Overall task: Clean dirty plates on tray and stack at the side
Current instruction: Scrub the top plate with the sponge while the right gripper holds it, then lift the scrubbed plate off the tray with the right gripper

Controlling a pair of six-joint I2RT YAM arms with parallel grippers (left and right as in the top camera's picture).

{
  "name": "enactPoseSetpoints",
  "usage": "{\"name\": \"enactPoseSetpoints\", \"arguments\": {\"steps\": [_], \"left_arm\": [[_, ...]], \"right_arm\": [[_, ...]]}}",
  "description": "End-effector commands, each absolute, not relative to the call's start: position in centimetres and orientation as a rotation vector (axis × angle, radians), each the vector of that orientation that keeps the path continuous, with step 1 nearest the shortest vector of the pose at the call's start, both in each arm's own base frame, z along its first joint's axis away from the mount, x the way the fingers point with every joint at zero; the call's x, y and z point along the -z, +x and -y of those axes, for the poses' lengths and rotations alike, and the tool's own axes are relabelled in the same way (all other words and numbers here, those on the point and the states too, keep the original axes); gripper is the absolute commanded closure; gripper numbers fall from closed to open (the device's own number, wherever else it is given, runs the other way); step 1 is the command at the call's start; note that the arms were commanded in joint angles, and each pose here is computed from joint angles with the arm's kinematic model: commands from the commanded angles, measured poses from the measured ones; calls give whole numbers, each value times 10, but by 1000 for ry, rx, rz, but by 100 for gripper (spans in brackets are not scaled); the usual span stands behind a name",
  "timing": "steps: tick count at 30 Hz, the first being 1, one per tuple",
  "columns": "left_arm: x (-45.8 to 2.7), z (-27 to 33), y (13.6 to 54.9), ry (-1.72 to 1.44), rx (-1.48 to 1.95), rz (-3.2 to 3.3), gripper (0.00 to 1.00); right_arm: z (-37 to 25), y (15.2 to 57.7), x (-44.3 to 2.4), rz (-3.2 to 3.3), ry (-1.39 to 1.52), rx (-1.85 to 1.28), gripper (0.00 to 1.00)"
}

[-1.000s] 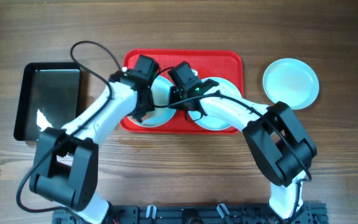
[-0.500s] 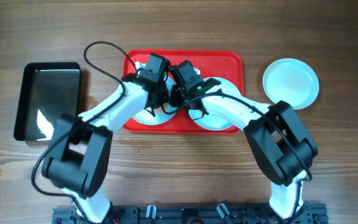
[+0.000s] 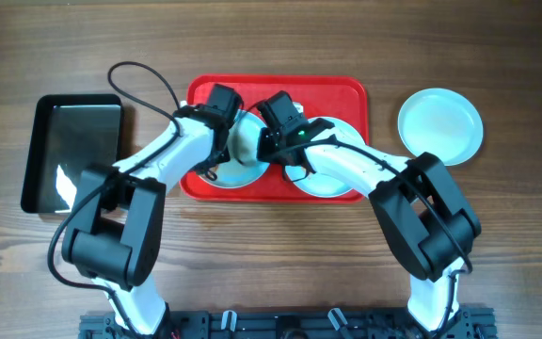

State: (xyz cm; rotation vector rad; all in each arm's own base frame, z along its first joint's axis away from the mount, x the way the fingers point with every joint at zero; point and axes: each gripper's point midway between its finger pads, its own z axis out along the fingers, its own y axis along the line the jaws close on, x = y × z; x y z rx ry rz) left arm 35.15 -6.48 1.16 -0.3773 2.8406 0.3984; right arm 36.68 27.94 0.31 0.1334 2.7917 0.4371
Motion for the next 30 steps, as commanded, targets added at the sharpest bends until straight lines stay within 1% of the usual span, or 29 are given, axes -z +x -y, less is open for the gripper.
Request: {"name": "enactPoseSetpoints", "arguments": {"steps": [1, 5, 11, 14, 17, 20, 22, 24, 26, 30], "left_arm": [[-6, 18, 352, -386, -621, -2807, 96], [-19, 20, 363, -405, -583, -2768, 96], [-71, 32, 398, -445, -432, -2616, 96], [-84, 49, 396, -438, -271, -2636, 96], [-97, 73, 385, -419, -59, -2691, 96], [-123, 97, 377, -382, 174, -2686, 96], [-142, 104, 371, -364, 254, -2663, 96], [-157, 103, 360, -358, 279, -2657, 96], [-156, 100, 348, -363, 260, -2693, 96], [-139, 97, 337, -373, 223, -2763, 96]], "right_arm": [[-259, 355, 25, -2849, 152, -299, 96], [-259, 356, 25, -2843, 143, -297, 96], [-258, 360, 24, -2826, 147, -280, 96], [-258, 366, 21, -2798, 145, -277, 96], [-264, 378, 10, -2767, 69, -290, 95], [-268, 394, -13, -2721, 5, -309, 96], [-270, 406, -36, -2668, -64, -320, 96], [-269, 422, -68, -2582, -163, -294, 96], [-257, 434, -98, -2509, -178, -193, 96], [-230, 450, -175, -2325, -260, 33, 96]]}}
